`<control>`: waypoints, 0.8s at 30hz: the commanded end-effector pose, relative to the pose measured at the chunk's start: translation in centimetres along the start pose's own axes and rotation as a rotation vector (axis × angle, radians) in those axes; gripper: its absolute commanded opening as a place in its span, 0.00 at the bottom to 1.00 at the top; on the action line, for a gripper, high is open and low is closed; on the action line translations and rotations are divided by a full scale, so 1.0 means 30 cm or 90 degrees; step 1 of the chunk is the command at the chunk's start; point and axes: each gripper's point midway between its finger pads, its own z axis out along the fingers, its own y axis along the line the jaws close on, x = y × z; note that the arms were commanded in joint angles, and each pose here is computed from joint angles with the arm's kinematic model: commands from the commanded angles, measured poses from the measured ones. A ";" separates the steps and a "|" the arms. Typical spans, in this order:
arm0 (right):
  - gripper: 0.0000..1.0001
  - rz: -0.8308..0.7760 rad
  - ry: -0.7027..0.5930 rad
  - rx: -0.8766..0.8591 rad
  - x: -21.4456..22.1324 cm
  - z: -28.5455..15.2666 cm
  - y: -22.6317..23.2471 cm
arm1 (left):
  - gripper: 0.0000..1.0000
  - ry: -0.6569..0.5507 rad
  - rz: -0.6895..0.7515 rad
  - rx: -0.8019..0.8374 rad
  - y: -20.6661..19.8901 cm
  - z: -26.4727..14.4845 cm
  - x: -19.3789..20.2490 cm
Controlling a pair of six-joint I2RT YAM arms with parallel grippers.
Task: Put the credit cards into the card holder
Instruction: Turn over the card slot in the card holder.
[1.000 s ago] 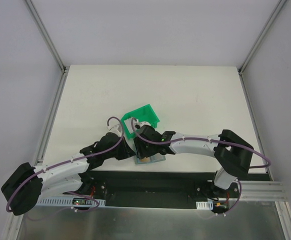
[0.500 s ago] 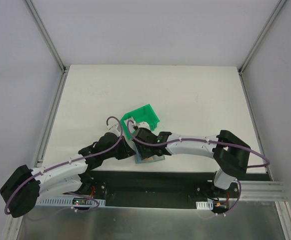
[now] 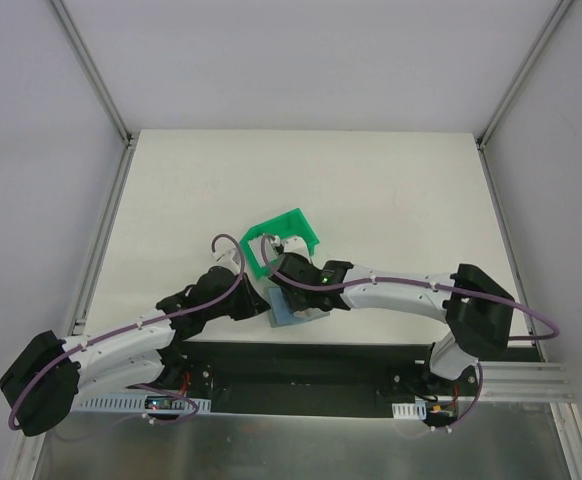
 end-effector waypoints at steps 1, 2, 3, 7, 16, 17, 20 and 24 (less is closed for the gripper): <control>0.44 0.018 -0.024 0.043 -0.028 -0.041 -0.082 | 0.00 -0.011 0.004 -0.007 0.019 -0.001 -0.005; 0.43 0.025 -0.023 0.046 -0.027 -0.042 -0.095 | 0.00 -0.011 0.004 -0.009 0.022 0.000 -0.004; 0.43 0.030 -0.024 0.047 -0.026 -0.044 -0.105 | 0.00 -0.010 0.004 -0.009 0.022 -0.001 -0.003; 0.43 0.040 -0.021 0.050 -0.011 -0.046 -0.137 | 0.00 -0.010 0.004 -0.017 0.035 0.002 0.000; 0.46 0.095 -0.009 0.082 0.036 -0.038 -0.249 | 0.00 0.002 0.010 -0.045 0.087 0.013 0.026; 0.46 0.095 -0.009 0.082 0.036 -0.039 -0.256 | 0.00 0.003 0.009 -0.049 0.095 0.013 0.030; 0.47 0.092 -0.020 0.071 0.008 -0.053 -0.256 | 0.00 0.008 0.005 -0.057 0.112 0.014 0.042; 0.49 0.092 -0.049 0.034 -0.075 -0.083 -0.230 | 0.00 0.006 -0.004 -0.065 0.126 0.016 0.046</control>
